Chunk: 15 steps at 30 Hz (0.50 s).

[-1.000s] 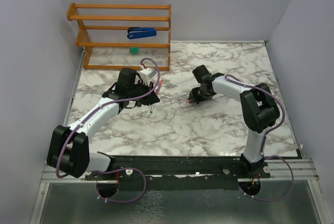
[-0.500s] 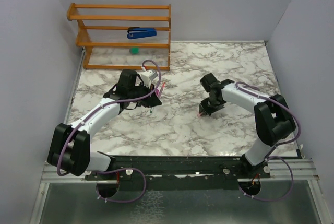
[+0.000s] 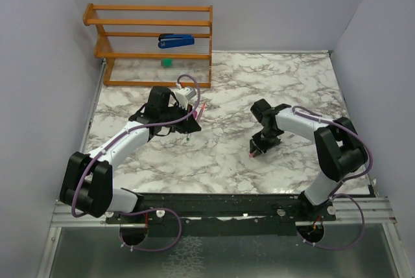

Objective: Insert the pens into the pen caps

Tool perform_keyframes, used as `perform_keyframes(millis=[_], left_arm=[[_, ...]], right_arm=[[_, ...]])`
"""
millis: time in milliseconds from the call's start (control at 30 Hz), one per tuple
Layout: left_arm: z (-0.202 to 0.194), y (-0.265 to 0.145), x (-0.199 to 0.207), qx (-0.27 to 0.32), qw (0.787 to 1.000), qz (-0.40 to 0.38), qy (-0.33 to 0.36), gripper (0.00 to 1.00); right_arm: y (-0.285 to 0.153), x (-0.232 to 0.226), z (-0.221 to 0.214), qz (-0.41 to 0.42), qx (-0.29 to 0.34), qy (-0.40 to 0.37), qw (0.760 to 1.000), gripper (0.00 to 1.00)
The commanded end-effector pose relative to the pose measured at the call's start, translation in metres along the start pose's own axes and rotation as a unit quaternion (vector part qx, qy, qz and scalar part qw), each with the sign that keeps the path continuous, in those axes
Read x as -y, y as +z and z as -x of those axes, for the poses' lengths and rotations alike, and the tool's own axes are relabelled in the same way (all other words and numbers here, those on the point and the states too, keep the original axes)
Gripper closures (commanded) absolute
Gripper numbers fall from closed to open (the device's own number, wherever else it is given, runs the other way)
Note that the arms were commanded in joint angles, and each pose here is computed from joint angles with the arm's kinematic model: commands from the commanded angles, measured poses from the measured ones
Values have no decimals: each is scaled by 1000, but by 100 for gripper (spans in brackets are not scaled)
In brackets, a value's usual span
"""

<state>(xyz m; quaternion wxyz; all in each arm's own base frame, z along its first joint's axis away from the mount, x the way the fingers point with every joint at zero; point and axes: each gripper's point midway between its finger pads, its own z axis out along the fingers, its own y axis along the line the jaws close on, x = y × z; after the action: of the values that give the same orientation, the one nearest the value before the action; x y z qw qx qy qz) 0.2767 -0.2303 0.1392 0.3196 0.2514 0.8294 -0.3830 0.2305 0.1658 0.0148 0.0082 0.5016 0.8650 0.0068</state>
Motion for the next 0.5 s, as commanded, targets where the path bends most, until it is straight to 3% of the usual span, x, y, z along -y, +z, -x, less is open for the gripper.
perform_keyframes(millis=[0,133,200,233,367,467], left_arm=[[-1,0,2,1,1000,-11,2,100],[0,0,3,2,1000,-12,3,100],[0,1,2,1,1000,-12,4,100],[0,0,3,2,1000,-12,4,100],[0,1,4,1,1000,-18,9,100],[1,0,7,2,999,-29,17,100]], right_arm=[[16,16,-9,-28,-26,-7,999,72],[19,20,-9,-29,-23,-5,999,74],[17,17,-6,-17,-15,-10,1000,95],[14,13,-4,-6,-8,-14,1000,99],[-15,-24,17,69,53,-58,995,100],[-65,-83,29,188,105,-144,966,100]])
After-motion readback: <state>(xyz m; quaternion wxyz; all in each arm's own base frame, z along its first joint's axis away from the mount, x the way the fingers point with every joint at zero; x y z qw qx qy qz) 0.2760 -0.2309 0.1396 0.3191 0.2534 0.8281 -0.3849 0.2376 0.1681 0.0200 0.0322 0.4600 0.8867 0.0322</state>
